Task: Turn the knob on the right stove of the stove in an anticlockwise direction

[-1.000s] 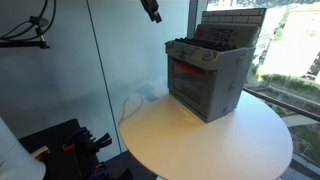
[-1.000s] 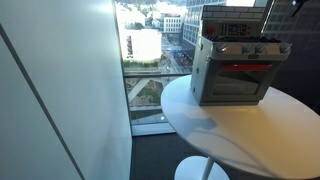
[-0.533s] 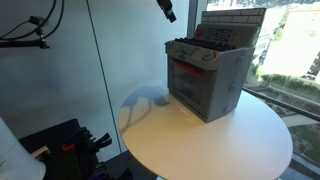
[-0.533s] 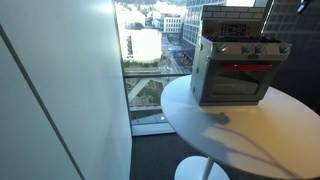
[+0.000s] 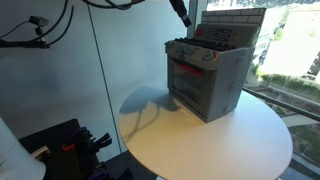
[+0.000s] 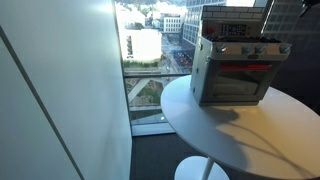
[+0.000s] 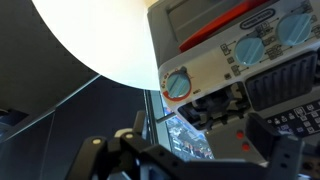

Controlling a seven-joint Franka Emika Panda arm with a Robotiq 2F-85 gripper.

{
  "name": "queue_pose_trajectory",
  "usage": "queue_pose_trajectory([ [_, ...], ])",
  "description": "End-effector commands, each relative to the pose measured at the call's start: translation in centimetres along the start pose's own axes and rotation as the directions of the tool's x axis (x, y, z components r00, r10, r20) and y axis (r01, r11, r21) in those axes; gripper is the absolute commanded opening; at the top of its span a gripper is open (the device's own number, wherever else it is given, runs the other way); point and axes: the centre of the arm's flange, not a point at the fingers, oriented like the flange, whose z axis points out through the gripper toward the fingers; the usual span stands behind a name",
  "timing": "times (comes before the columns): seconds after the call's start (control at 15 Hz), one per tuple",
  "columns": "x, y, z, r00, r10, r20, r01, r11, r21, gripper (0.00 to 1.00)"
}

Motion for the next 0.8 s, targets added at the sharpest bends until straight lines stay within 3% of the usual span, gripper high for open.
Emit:
queue_pose_trajectory([
  [0.0, 0.0, 0.0, 0.1, 1.0, 0.005, -0.005, -0.005, 1.0, -0.001, 1.0],
  [0.73, 1.5, 0.7, 1.2, 0.998, 0.055, -0.024, -0.055, 0.998, 0.004, 1.0],
])
